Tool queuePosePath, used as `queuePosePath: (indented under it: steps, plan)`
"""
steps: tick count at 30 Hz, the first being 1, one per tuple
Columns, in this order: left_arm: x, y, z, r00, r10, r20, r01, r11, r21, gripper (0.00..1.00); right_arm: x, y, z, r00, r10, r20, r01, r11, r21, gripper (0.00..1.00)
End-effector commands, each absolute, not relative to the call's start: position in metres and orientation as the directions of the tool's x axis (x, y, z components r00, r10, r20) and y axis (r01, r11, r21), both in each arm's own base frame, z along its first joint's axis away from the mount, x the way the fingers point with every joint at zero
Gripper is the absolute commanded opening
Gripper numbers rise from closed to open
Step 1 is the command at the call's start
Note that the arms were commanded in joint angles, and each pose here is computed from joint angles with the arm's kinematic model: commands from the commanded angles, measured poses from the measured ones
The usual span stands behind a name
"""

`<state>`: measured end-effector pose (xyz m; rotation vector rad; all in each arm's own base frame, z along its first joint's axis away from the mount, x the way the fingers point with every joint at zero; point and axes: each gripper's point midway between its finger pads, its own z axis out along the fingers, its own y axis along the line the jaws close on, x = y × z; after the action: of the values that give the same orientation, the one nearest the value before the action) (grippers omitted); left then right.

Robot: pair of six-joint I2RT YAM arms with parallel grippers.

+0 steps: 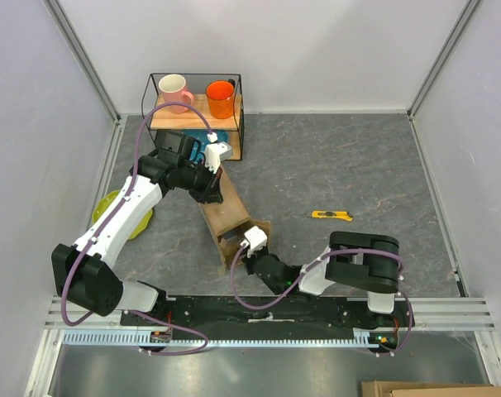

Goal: Unpack the express box
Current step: Pick up the product from the express box.

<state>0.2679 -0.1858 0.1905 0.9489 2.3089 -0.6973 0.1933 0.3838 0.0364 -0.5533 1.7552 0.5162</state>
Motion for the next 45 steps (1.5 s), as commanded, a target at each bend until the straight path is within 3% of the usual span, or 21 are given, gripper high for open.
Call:
queuePosePath:
  steps: [1, 6, 12, 15, 26, 36, 41, 45]
  plan:
    - [0.275, -0.177, 0.184, -0.619, 0.467, -0.632, 0.717, 0.664, -0.211, 0.02, 0.178, 0.387, 0.07, -0.216, 0.005, -0.976, -0.634, 0.76, 0.144, 0.25]
    - [0.277, -0.178, 0.183, -0.622, 0.463, -0.631, 0.715, 0.666, -0.215, 0.02, 0.167, 0.383, 0.078, -0.198, -0.003, -0.98, -0.642, 0.756, 0.128, 0.24]
    - [0.273, -0.182, 0.184, -0.624, 0.456, -0.634, 0.719, 0.653, -0.238, 0.02, 0.18, 0.394, 0.098, -0.131, 0.009, -0.991, -0.611, 0.787, 0.088, 0.57]
    - [0.271, -0.183, 0.184, -0.621, 0.458, -0.636, 0.724, 0.646, -0.241, 0.02, 0.187, 0.401, 0.105, -0.093, 0.016, -0.996, -0.59, 0.804, 0.068, 0.62]
    - [0.257, -0.193, 0.204, -0.603, 0.474, -0.642, 0.767, 0.567, -0.301, 0.02, 0.21, 0.409, 0.113, 0.004, 0.069, -0.998, -0.532, 0.845, 0.056, 0.63]
    - [0.227, -0.198, 0.201, -0.585, 0.532, -0.612, 0.809, 0.435, -0.395, 0.02, 0.224, 0.414, 0.108, 0.031, 0.096, -0.995, -0.485, 0.872, 0.069, 0.72]
    - [0.248, -0.184, 0.253, -0.449, 0.535, -0.715, 0.874, 0.429, -0.228, 0.02, 0.222, 0.408, 0.108, 0.023, 0.098, -0.995, -0.487, 0.87, 0.074, 0.72]
    - [0.319, -0.139, 0.293, -0.398, 0.458, -0.795, 0.734, 0.679, 0.023, 0.02, 0.221, 0.406, 0.106, 0.02, 0.086, -0.996, -0.492, 0.868, 0.065, 0.72]
